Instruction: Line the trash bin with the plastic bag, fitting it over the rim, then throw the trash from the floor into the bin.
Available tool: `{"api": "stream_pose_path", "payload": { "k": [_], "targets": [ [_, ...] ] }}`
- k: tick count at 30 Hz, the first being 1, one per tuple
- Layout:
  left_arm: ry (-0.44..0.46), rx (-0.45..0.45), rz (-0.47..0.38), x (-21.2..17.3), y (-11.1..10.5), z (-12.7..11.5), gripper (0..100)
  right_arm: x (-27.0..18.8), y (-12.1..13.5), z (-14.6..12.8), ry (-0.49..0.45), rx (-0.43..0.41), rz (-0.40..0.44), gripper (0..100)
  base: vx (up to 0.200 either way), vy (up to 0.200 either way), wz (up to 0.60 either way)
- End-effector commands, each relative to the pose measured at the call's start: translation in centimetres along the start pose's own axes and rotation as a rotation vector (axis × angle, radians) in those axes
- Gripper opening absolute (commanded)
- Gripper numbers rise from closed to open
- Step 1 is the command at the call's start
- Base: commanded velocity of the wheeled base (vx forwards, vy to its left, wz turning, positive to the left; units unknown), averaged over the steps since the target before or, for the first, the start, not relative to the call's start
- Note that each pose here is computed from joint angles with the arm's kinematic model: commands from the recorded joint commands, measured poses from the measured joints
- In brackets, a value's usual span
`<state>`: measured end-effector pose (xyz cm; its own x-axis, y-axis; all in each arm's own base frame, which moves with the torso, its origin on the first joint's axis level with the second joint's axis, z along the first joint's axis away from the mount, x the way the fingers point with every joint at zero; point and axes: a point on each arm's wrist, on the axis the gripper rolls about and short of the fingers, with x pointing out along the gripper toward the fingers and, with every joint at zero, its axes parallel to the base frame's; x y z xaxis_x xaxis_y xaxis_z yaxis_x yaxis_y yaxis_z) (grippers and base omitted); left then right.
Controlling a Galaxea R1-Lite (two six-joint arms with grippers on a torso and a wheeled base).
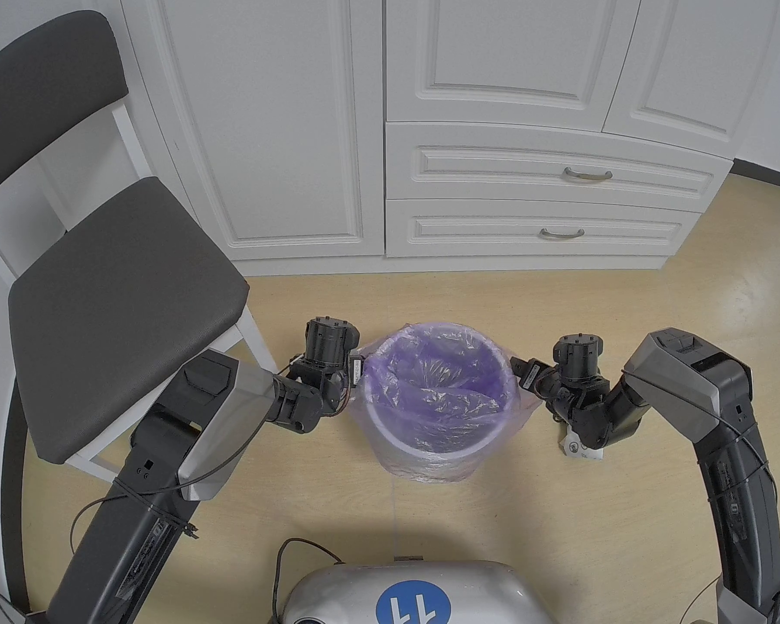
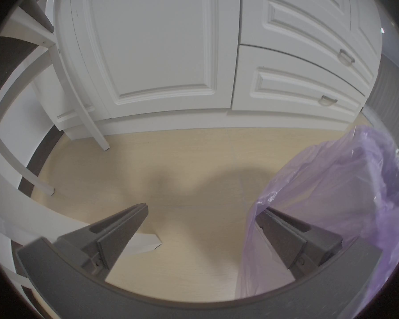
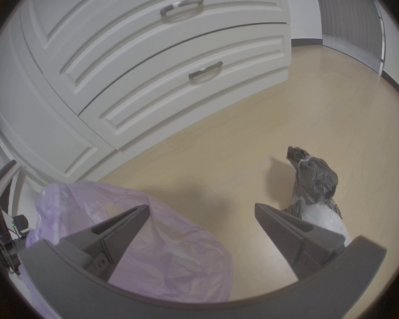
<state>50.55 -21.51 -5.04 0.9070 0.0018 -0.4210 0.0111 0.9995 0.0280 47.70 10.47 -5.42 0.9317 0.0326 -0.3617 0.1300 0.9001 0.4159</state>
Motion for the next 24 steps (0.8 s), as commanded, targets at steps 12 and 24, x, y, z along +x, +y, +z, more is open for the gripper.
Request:
{"api": "stream_pose_path", "payload": {
  "k": [12, 24],
  "targets": [
    [-0.009, -0.040, 0.005, -2.9, 0.9, 4.0, 100, -0.4, -0.5, 1.1, 0.008, 0.006, -0.012, 100, 0.000, 0.000, 0.00],
    [0.045, -0.017, -0.081, -5.8, 1.8, 5.1, 100, -1.3, -0.6, 1.2, 0.036, -0.005, -0.025, 100, 0.000, 0.000, 0.00]
  ]
}}
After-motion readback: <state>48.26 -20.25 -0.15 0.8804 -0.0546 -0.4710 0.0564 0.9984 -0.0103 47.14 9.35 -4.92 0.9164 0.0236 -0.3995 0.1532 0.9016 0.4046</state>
